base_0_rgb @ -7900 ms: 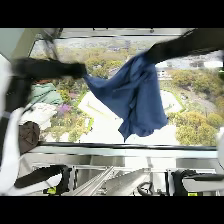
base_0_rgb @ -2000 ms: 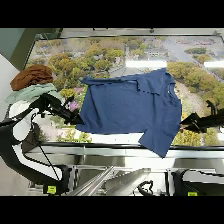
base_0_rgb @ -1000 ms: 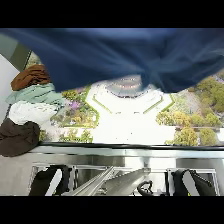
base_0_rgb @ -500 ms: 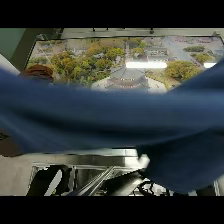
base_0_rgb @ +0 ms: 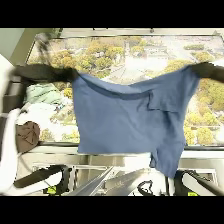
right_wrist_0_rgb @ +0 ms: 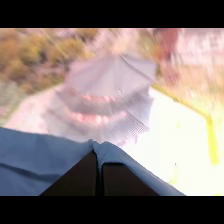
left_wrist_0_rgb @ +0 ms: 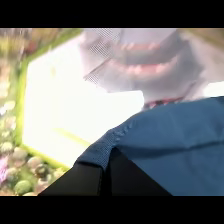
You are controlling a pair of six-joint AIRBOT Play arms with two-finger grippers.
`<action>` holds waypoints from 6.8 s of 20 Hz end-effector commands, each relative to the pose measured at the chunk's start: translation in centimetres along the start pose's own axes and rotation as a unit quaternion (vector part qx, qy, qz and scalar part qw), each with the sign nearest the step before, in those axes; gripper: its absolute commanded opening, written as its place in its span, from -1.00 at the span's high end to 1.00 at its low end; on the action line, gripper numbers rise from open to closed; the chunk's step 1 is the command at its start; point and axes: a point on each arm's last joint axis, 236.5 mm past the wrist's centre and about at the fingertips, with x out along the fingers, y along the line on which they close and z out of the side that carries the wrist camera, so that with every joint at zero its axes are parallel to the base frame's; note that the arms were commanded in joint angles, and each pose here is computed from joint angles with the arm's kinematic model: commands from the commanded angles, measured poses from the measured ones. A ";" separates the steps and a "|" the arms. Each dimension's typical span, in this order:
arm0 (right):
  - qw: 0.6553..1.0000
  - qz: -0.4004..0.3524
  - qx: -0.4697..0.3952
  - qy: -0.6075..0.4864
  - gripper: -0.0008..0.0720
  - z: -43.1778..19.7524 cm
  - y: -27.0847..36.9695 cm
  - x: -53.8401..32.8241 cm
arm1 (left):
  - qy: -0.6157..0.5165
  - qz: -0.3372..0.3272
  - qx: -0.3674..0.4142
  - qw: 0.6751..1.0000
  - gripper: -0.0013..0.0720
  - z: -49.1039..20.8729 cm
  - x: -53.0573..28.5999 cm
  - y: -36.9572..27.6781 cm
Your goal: Fold the shirts.
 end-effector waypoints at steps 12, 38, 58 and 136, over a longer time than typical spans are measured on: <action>0.994 -0.027 0.098 0.050 0.92 1.0 -14.1 16.2 | 0.077 0.027 -0.113 0.990 0.93 0.2 15.8 14.4; 0.916 -0.276 0.000 0.290 -0.36 -9.7 -17.1 14.0 | 0.178 0.120 0.012 0.977 -0.96 -2.5 16.4 11.1; 0.868 -0.223 0.336 0.290 -0.35 -20.0 -14.4 -11.3 | 0.405 -0.021 -0.219 0.888 -0.92 -30.5 1.2 4.0; 0.888 0.084 0.175 0.418 -1.00 -19.8 -12.1 5.2 | 0.214 0.035 -0.096 0.971 -0.96 -0.2 2.5 1.5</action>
